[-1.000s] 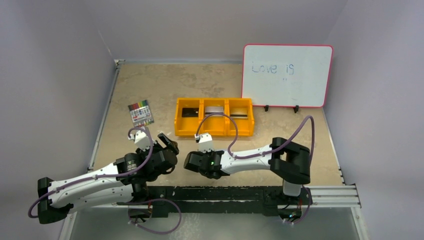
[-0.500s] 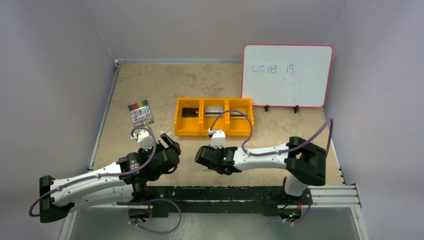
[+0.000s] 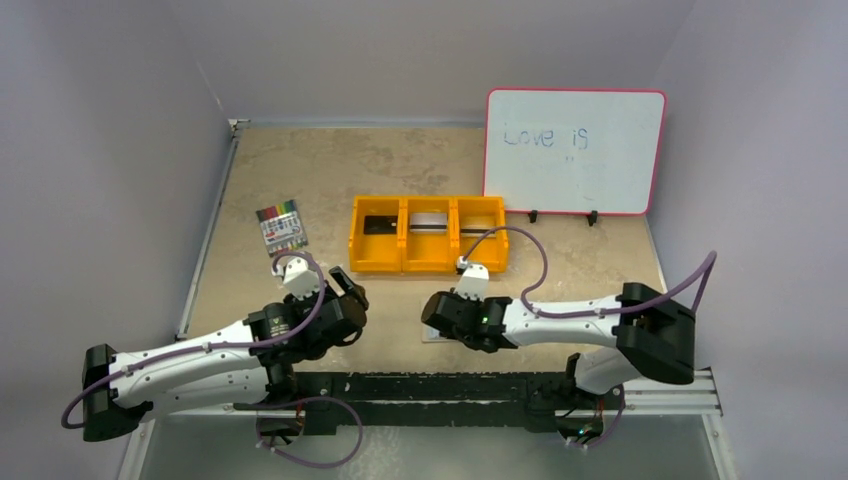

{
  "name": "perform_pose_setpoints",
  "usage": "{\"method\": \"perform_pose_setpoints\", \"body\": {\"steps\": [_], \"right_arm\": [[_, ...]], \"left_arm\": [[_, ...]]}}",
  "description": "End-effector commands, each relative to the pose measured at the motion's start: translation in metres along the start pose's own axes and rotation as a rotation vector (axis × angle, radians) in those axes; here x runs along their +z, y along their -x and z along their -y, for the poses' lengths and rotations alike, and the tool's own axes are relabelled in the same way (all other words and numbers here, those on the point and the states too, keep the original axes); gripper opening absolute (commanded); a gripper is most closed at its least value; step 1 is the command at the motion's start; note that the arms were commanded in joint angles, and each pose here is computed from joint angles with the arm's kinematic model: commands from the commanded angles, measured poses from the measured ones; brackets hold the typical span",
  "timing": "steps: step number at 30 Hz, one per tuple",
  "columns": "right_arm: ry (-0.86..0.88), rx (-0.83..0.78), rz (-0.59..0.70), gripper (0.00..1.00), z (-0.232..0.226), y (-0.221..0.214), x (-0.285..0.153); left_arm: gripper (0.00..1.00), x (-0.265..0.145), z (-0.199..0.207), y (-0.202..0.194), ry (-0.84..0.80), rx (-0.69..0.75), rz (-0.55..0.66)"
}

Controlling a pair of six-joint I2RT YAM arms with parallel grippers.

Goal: Take the credit cards out of the card holder

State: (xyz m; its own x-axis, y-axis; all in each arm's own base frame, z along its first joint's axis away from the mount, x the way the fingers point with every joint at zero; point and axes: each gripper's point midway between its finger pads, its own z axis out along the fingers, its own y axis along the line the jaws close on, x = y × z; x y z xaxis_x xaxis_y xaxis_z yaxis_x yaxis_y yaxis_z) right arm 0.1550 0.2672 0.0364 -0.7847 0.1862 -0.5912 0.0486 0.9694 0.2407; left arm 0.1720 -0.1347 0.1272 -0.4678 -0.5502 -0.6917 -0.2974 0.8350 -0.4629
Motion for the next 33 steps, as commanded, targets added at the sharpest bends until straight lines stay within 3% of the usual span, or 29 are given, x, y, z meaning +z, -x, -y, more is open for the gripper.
{"method": "perform_pose_setpoints", "body": {"steps": [1,22,26,33], "right_arm": [[-0.016,0.117,0.043,0.02,0.014,0.01,-0.008],[-0.239,0.377,0.085,0.08,0.097,0.008,-0.031],[-0.135,0.367,0.107,0.0,0.084,0.019,-0.034],[0.21,0.213,0.135,0.0,0.006,0.044,-0.047]], "left_arm": [[0.76,0.0,0.005,0.003,-0.018,0.001,0.014],[0.76,0.002,0.011,-0.001,-0.022,0.015,0.006],[0.76,0.002,0.011,0.0,-0.023,0.014,0.01],[0.76,0.002,0.012,0.002,-0.025,0.008,0.017]]}}
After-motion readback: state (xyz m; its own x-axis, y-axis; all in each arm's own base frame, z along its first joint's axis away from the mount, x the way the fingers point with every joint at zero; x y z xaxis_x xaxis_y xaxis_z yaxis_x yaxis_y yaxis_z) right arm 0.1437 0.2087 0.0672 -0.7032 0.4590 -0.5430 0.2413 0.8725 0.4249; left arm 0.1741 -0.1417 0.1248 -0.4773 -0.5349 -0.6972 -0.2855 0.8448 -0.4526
